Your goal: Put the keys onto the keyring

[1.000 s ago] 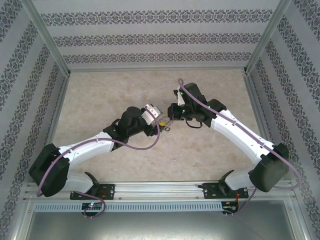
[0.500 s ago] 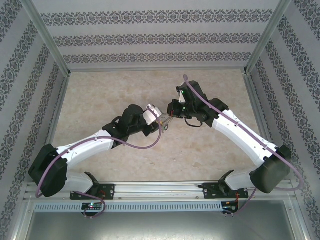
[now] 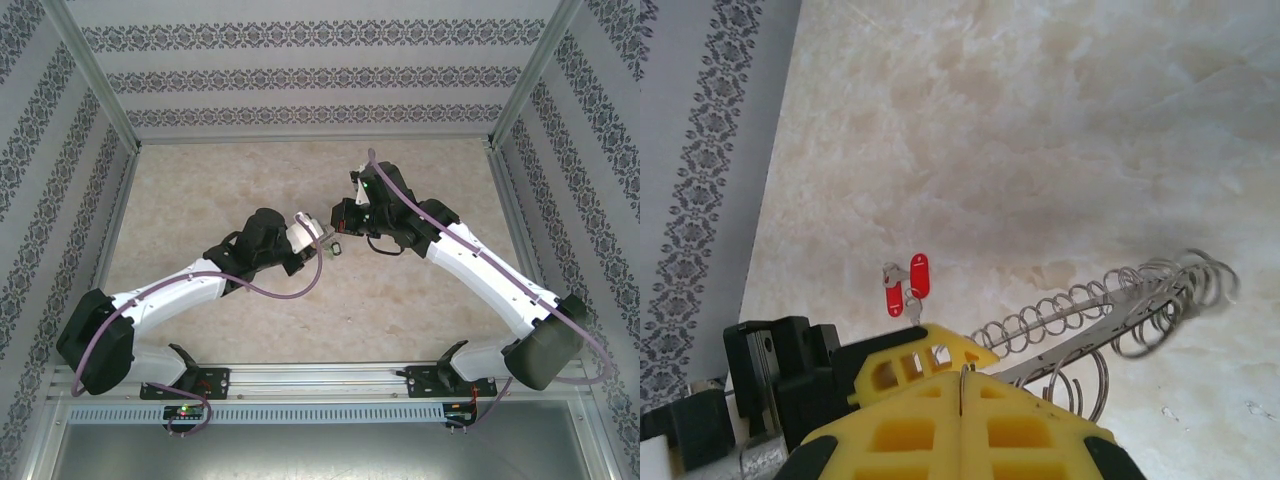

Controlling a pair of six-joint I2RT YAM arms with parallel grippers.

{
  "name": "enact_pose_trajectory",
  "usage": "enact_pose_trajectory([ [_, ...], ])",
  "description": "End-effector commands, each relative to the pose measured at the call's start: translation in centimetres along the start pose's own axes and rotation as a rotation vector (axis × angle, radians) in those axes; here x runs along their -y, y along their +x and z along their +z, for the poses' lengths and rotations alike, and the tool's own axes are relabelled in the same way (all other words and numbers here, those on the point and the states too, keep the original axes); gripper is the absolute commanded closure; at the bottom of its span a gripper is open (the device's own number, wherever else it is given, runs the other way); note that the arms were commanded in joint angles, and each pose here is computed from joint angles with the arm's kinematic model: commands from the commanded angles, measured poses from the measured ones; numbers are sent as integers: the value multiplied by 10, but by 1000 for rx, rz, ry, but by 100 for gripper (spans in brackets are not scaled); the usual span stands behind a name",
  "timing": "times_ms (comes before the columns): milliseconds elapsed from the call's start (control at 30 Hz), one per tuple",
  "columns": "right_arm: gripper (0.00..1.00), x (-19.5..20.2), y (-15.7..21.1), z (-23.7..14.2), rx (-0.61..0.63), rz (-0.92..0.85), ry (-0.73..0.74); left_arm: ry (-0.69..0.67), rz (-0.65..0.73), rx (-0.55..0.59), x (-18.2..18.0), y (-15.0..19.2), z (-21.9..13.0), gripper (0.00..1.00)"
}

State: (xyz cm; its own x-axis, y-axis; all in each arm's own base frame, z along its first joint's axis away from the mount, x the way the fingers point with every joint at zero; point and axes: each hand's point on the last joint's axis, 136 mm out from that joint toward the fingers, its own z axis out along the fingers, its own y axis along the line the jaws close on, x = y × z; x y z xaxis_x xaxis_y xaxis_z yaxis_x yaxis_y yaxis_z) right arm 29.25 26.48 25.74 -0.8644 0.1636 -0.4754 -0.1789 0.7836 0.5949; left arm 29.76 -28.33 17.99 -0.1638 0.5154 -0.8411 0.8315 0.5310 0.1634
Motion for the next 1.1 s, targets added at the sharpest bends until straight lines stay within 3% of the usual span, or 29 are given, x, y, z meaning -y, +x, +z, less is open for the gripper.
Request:
enact_pose_trajectory([
  [0,100,-22,-6,-11,17,-42,-66,-12,27,47,-7,-18,-15,92],
  [267,100,-14,15,-8,-7,-185,-34,43,-39,67,-1,-40,-36,100],
  [333,88,-11,19,-10,2,-218,-41,94,-46,62,7,-45,-41,100],
  [500,79,-12,9,-41,126,-295,-49,101,-69,63,6,-57,-51,100],
  [700,52,-21,4,-97,323,-428,-131,205,-88,139,20,-100,-82,100],
  [833,50,-41,22,-124,465,-722,-301,193,-14,169,21,-101,-91,100],
  [967,48,-36,16,-137,567,-887,-220,214,66,201,29,-102,-101,100],
  [1067,41,-54,30,-139,602,-1164,-293,287,108,231,43,-106,-111,100],
])
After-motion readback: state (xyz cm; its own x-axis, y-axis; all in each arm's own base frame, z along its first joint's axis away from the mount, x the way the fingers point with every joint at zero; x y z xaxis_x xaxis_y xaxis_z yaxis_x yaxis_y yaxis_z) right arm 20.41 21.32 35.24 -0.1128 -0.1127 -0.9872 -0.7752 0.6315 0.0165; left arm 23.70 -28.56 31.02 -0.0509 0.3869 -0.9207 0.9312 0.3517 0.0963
